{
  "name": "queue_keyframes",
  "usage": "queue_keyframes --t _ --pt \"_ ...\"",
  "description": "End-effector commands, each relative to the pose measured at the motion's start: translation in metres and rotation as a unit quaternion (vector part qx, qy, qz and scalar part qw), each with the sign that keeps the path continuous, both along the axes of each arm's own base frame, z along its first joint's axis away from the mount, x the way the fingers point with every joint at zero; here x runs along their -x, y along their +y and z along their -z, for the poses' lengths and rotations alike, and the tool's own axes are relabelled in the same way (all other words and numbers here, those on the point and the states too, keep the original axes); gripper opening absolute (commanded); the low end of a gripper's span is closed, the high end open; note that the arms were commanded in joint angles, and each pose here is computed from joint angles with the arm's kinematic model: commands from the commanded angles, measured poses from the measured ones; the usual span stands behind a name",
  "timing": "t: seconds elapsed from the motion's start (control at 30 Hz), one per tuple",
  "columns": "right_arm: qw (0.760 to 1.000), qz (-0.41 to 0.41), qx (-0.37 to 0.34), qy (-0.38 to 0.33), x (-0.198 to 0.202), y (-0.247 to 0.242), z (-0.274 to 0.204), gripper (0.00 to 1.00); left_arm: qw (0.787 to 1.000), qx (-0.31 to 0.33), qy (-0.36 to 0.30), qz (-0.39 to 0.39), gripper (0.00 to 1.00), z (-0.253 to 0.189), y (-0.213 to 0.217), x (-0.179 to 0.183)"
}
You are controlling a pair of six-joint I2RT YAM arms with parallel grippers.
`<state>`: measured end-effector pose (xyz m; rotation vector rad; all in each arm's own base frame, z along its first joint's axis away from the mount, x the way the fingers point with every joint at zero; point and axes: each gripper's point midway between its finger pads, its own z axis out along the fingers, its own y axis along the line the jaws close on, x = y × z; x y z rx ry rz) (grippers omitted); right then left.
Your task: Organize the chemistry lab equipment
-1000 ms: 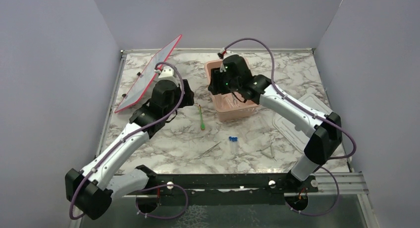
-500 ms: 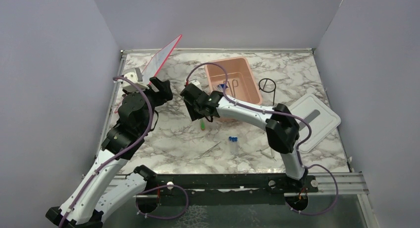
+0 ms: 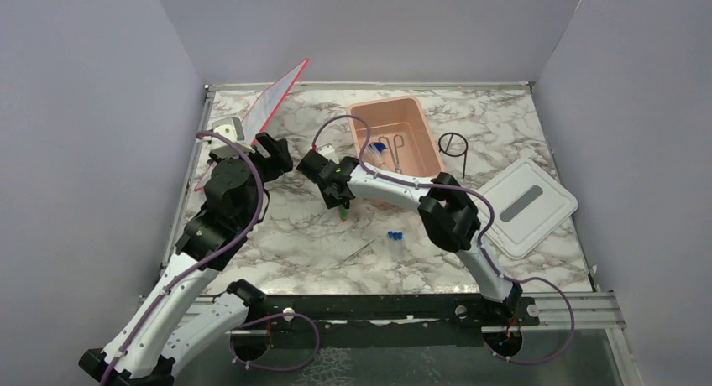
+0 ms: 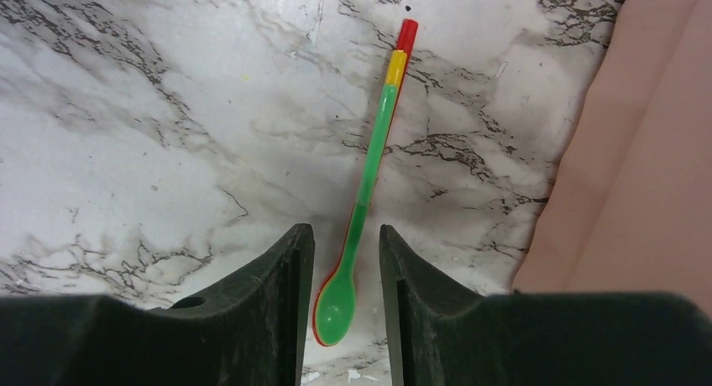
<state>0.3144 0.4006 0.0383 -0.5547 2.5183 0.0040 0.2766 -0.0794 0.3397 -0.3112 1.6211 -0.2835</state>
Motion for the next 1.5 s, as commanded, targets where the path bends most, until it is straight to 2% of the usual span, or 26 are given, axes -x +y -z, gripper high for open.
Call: queue_keyframes --t 0.0,0.2,0.27,0.43,0.5,0.7,0.83,0.93,1.17,1.3,1.47 --pt "1.000 0.020 0.008 0.017 -0.003 -0.005 0.011 0.39 1.000 -0.008 -0.001 -0.002 0.75 0.003 0.001 -0.002" --pt "0.998 0.009 -0.022 0.064 0.005 -0.001 0.023 0.34 1.000 -0.011 0.006 0.000 0.75 0.008 -0.002 -0.005" --pt "0.997 0.008 -0.027 0.070 0.005 0.000 0.025 0.28 1.000 -0.012 0.008 0.000 0.75 0.009 -0.002 -0.006" --pt "0.998 0.001 -0.034 0.062 0.000 0.003 0.021 0.06 1.000 -0.012 0.009 -0.002 0.75 0.008 -0.002 -0.006" --pt "0.997 -0.011 -0.052 0.053 -0.003 0.010 0.010 0.02 1.000 -0.011 0.010 -0.003 0.75 0.008 -0.002 -0.007" --pt "0.985 -0.079 -0.153 -0.006 -0.006 0.036 -0.068 0.01 1.000 -0.009 0.005 -0.005 0.75 0.002 -0.001 -0.006" --pt "0.970 -0.102 -0.208 -0.067 -0.008 0.036 -0.132 0.01 1.000 -0.006 0.000 -0.002 0.75 -0.003 -0.002 -0.005" --pt "0.964 -0.089 -0.223 -0.110 -0.014 0.020 -0.170 0.00 1.000 -0.006 -0.002 0.001 0.75 -0.005 -0.003 -0.005" --pt "0.960 -0.020 -0.218 -0.177 -0.045 -0.052 -0.214 0.01 0.999 -0.002 0.003 0.033 0.75 -0.003 -0.015 -0.006" --pt "0.960 0.028 -0.213 -0.181 -0.065 -0.104 -0.213 0.01 0.998 -0.002 0.015 0.068 0.75 0.006 -0.031 -0.008" --pt "0.965 0.063 -0.197 -0.160 -0.078 -0.147 -0.188 0.01 0.991 -0.009 0.031 0.127 0.75 0.023 -0.055 -0.010"
